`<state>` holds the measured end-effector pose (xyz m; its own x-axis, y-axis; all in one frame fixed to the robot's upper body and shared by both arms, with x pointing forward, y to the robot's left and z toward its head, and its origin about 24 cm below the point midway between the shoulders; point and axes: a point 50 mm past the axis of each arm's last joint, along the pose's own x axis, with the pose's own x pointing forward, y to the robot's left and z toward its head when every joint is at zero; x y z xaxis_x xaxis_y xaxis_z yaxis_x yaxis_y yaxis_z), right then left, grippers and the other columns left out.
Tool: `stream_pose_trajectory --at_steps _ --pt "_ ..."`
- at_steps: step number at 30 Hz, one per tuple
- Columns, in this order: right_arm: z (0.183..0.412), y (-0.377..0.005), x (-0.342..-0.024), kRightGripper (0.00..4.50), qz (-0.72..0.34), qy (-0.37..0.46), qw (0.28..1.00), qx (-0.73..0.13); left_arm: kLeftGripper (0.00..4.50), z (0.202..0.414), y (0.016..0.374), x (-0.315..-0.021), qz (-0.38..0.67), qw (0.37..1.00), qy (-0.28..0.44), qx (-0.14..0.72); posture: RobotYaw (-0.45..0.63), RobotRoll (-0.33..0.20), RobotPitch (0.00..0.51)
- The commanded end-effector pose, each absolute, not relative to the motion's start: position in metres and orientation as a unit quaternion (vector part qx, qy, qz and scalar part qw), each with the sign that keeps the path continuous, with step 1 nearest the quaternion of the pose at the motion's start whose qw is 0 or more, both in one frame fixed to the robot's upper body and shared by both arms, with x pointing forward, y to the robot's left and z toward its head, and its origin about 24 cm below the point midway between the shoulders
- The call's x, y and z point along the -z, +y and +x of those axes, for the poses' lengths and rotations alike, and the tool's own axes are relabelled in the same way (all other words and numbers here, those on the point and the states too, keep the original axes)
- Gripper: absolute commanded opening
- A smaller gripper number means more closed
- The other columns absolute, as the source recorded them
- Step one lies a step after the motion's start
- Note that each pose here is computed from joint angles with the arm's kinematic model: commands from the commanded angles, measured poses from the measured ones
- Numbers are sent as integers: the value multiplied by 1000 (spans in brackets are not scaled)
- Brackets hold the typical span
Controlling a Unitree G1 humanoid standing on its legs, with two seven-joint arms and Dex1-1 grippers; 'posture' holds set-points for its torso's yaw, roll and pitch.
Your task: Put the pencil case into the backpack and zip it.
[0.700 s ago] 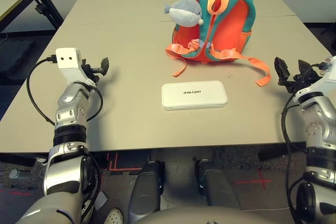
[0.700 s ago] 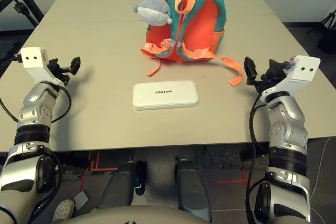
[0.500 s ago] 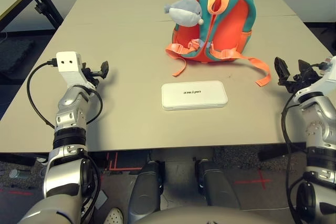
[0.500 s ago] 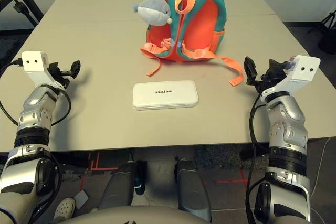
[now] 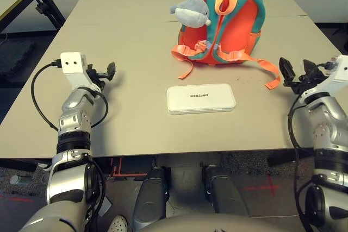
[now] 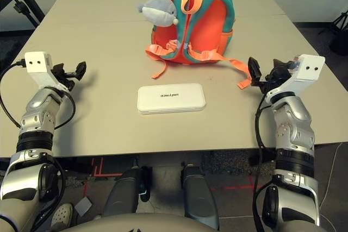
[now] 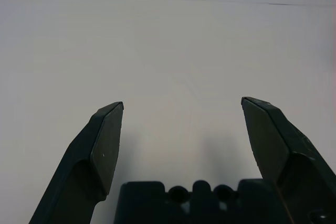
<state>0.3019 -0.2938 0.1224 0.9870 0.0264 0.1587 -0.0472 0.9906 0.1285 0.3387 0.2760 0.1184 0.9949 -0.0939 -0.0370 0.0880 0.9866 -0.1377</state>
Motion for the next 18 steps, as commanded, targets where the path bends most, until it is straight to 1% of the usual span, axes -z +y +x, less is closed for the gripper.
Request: stream_pose_trajectory --at_steps 1,7,12,18 --pt "301 -294 -123 4430 49 -71 996 -32 4500 334 265 -123 -111 987 57 105 -42 0 140" --pt "301 -285 -128 4430 25 -62 995 -72 4500 327 254 -130 -175 962 110 176 -56 0 136" --pt "297 -276 -129 4430 7 -46 993 -108 4500 326 246 -133 -198 950 135 202 -70 0 132" --pt "290 -264 -135 4430 -42 -15 982 -183 4500 317 223 -131 -262 902 217 266 -92 0 128"
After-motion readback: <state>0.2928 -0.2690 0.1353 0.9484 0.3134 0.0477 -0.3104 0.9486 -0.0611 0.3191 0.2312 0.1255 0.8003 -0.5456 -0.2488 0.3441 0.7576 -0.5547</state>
